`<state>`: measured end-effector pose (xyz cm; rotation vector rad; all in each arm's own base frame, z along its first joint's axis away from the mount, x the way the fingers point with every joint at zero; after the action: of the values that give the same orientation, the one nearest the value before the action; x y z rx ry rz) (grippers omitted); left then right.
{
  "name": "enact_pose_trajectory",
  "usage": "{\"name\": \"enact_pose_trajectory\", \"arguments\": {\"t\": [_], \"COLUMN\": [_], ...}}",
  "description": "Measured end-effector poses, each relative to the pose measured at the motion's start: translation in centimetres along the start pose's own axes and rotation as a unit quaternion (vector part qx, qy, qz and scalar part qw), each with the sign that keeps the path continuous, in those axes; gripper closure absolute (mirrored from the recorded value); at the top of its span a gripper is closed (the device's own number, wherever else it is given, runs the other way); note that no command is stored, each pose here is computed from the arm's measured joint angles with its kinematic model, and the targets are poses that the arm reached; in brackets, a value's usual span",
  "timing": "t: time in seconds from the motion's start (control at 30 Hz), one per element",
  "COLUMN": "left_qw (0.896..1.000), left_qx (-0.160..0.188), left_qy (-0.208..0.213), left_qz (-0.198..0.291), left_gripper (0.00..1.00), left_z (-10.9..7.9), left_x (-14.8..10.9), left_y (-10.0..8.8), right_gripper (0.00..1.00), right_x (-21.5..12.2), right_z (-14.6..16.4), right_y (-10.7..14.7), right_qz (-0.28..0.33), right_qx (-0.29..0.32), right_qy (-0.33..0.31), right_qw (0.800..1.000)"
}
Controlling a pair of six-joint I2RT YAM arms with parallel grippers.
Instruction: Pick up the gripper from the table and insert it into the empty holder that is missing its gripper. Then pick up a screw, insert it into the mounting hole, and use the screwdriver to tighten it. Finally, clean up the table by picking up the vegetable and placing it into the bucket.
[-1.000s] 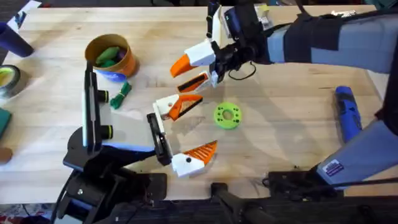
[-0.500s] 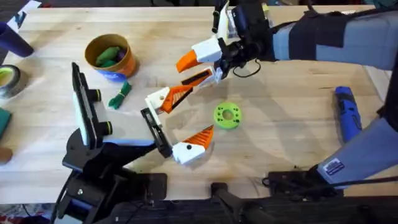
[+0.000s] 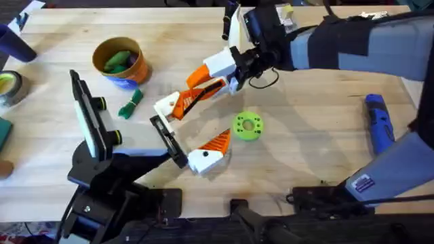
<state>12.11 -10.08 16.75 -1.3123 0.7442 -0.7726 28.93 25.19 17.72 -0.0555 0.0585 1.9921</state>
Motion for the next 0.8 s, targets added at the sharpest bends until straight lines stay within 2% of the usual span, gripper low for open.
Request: {"name": "enact_pose_trajectory", "arguments": {"t": [0.17, 0.3, 0.37, 0.43, 0.5, 0.53, 0.8], "left_qw": [1.0, 1.0, 1.0, 1.0, 1.0, 1.0, 1.0], "left_qx": [0.0, 0.0, 0.0, 0.0, 0.002, 0.002, 0.003], "left_qy": [-0.001, -0.001, -0.001, -0.001, -0.001, -0.001, -0.002], "left_qz": [0.0, 0.0, 0.0, 0.0, -0.001, 0.0, 0.0], "left_gripper": [0.01, 0.01, 0.01, 0.01, 0.01, 0.01, 0.01], "left_z": [0.01, 0.01, 0.01, 0.01, 0.02, 0.03, 0.04], "left_x": [0.0, 0.0, 0.0, 0.0, 0.0, 0.0, 0.0], "left_y": [0.0, 0.0, 0.0, 0.0, -0.02, -0.02, -0.02], "right_gripper": [0.385, 0.453, 0.52, 0.672, 0.927, 0.974, 0.988], "right_x": [0.47, 0.42, 0.42, 0.42, 0.42, 0.41, 0.4], "right_z": [0.06, 0.07, 0.06, 0.07, 0.04, 0.02, 0.03], "right_y": [0.17, 0.17, 0.17, 0.17, 0.16, 0.18, 0.16], "right_qz": [0.008, 0.008, 0.008, 0.008, 0.007, 0.007, 0.006], "right_qx": [-0.001, 0.0, 0.0, -0.002, 0.0, 0.003, 0.015], "right_qy": [-0.002, -0.002, -0.002, -0.003, -0.002, -0.001, -0.001], "right_qw": [1.0, 1.0, 1.0, 1.0, 1.0, 1.0, 1.0]}}
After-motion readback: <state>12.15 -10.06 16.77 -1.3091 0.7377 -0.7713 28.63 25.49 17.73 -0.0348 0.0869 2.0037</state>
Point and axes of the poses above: each hand's point on the last joint's axis, 136 mm out from that joint toward the fingers, its own x axis out along the fingers, its own z axis along the line the jaws close on, y = z × x, the point moved 8 cm from there along -x, back along the fingers, and after that the axes turned 13 degrees about x, right-handed, at the moved point
